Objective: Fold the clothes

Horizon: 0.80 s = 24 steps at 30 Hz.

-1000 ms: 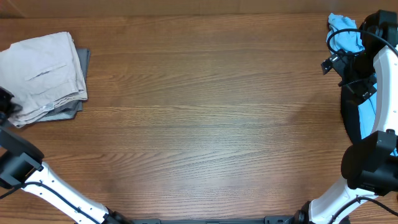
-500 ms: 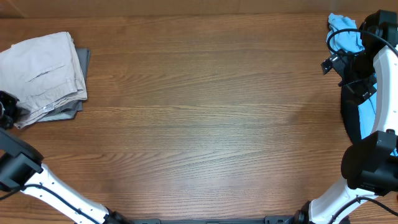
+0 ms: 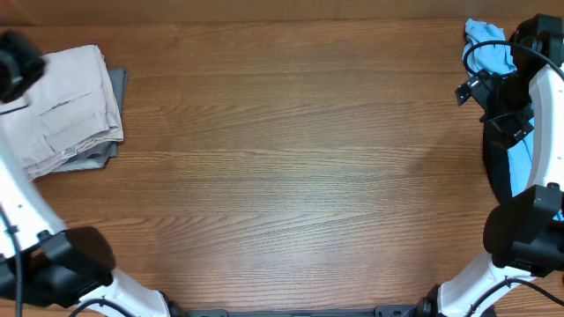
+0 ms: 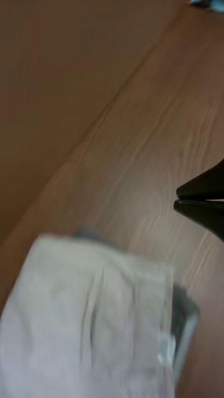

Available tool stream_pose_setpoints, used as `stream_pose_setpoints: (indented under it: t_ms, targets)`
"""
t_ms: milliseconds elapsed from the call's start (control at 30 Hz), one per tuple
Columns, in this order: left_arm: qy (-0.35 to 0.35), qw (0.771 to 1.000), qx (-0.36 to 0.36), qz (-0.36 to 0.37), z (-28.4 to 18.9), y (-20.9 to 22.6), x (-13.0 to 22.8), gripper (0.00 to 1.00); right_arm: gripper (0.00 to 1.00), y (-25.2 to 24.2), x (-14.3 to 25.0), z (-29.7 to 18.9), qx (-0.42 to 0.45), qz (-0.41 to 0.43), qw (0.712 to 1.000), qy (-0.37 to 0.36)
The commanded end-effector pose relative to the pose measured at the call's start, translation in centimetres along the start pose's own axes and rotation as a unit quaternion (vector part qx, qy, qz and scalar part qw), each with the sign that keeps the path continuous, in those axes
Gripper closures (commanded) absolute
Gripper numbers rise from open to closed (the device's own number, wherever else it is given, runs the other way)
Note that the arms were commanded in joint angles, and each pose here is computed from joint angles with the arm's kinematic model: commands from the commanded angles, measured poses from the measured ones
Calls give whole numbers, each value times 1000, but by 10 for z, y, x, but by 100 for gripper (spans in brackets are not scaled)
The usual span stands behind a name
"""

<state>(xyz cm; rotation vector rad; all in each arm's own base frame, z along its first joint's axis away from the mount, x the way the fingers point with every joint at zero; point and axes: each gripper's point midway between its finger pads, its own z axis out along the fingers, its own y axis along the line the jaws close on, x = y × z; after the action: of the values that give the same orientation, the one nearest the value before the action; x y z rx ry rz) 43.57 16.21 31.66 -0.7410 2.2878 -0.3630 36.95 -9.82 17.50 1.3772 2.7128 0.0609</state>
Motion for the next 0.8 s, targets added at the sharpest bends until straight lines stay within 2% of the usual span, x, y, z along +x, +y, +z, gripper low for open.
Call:
stream_pose_setpoints:
  t_ms: [0, 67, 100, 233, 333, 400, 433, 767]
  targets:
    - [34, 999, -3, 1, 27, -22, 19, 96, 0, 1, -3, -9, -7, 0, 1000, -14]
    - [39, 999, -9, 16, 35, -34, 26, 92, 0, 1, -3, -9, -7, 0, 1000, -14]
    - [42, 999, -11, 25, 38, -41, 31, 82, 0, 1, -3, -9, -7, 0, 1000, -13]
    - [50, 997, -19, 53, 45, -62, 45, 68, 0, 1, -3, -9, -7, 0, 1000, -14]
    - [47, 996, -25, 68, 48, -71, 48, 33, 0, 1, -3, -9, -7, 0, 1000, -14]
    - [47, 996, -31, 74, 49, -74, 51, 15, 0, 1, -3, -9, -7, 0, 1000, -14]
    - [50, 995, -31, 76, 49, -75, 53, 2, 0, 1, -3, -9, -7, 0, 1000, -14]
    - [55, 995, -31, 77, 49, -76, 56, 0, 0, 1, -3, -9, -7, 0, 1000, -14]
